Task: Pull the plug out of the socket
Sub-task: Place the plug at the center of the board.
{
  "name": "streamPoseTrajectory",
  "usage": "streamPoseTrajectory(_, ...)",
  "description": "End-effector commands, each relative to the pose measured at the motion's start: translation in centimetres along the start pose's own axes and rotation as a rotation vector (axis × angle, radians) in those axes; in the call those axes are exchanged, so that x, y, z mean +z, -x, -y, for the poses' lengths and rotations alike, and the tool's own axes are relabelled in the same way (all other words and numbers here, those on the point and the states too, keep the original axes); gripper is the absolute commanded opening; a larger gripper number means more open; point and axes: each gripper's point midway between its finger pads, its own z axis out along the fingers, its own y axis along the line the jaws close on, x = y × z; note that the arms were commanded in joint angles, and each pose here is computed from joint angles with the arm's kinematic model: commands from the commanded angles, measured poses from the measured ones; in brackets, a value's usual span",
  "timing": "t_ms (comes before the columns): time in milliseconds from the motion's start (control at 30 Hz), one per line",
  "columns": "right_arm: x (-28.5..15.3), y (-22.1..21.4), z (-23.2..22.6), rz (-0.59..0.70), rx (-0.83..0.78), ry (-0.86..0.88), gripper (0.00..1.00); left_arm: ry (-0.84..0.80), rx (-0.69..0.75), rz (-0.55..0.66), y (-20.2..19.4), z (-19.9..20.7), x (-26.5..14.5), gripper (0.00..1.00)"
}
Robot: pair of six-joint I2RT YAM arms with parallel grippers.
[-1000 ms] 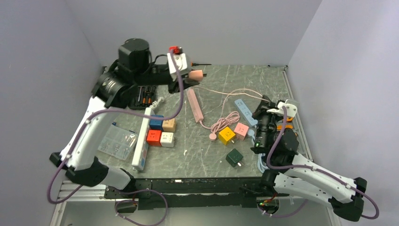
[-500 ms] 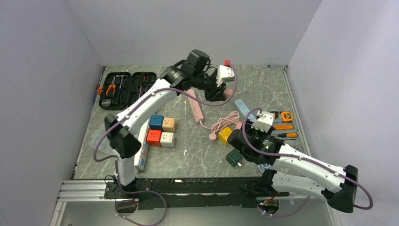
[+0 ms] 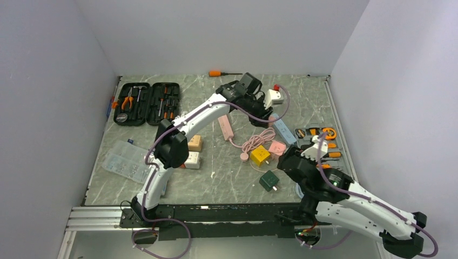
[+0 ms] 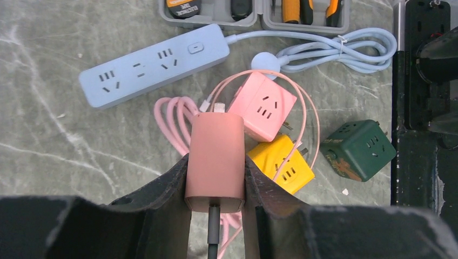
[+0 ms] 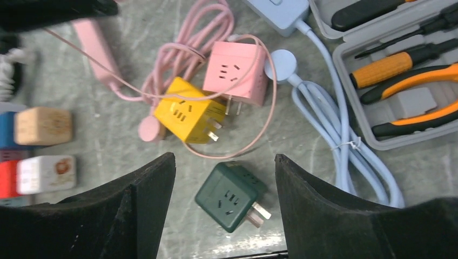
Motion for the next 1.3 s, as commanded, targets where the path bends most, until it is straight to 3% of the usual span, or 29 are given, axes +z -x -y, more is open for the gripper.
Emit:
streamPoseTrajectory(0,-1.7,2.3,-1.6,0.037,0.114,0.123,0.69,-0.040,0.020,0.034,1.3,2.1,2.0,0.17)
streamPoseTrajectory(167,-3.3,5.7,-1.8,0.126,0.160,0.177,0.67,-0.074,-0.026,-0.014,-1.1,2.7,5.0,0.20)
streamPoseTrajectory(300,-3.5,7.0,-2.7,0.152,0.095,0.151,0.67,-0.086,-0.071,-0.070,-3.5,3.0,7.4,0.29)
streamPoseTrajectory(500,-3.7,8.5,-5.5,0.179,0.027,0.187,0.71,-0.069,-0.114,-0.162,-6.8,3.3,8.6,0.72)
streamPoseTrajectory(567,-4.0,9.2,-6.2,0.195,0.022,0.213,0.71,-0.003,-0.107,-0.193,-7.3,2.3,8.1,0.98)
streamPoseTrajectory(667,-4.7,10.4,-7.0,0.212,-0.011,0.230,0.71,0.072,-0.085,-0.195,-6.3,1.3,6.4,0.99)
streamPoseTrajectory(967,-5.5,12.8,-9.5,0.234,-0.088,0.247,0.77,0.196,-0.116,-0.106,-0.4,1.1,-4.9,0.99)
streamPoseTrajectory(1000,-5.6,13.1,-10.1,0.234,-0.093,0.261,0.81,0.209,-0.113,-0.084,0.6,1.2,-6.8,0.99)
streamPoseTrajectory(1067,-5.8,13.3,-11.3,0.223,-0.110,0.302,0.99,0.224,-0.112,-0.043,2.0,1.6,-10.6,0.99)
streamPoseTrajectory(1267,-5.3,12.5,-16.6,0.192,-0.225,0.497,1.00,0.386,-0.186,0.062,1.5,0.3,-23.9,0.99)
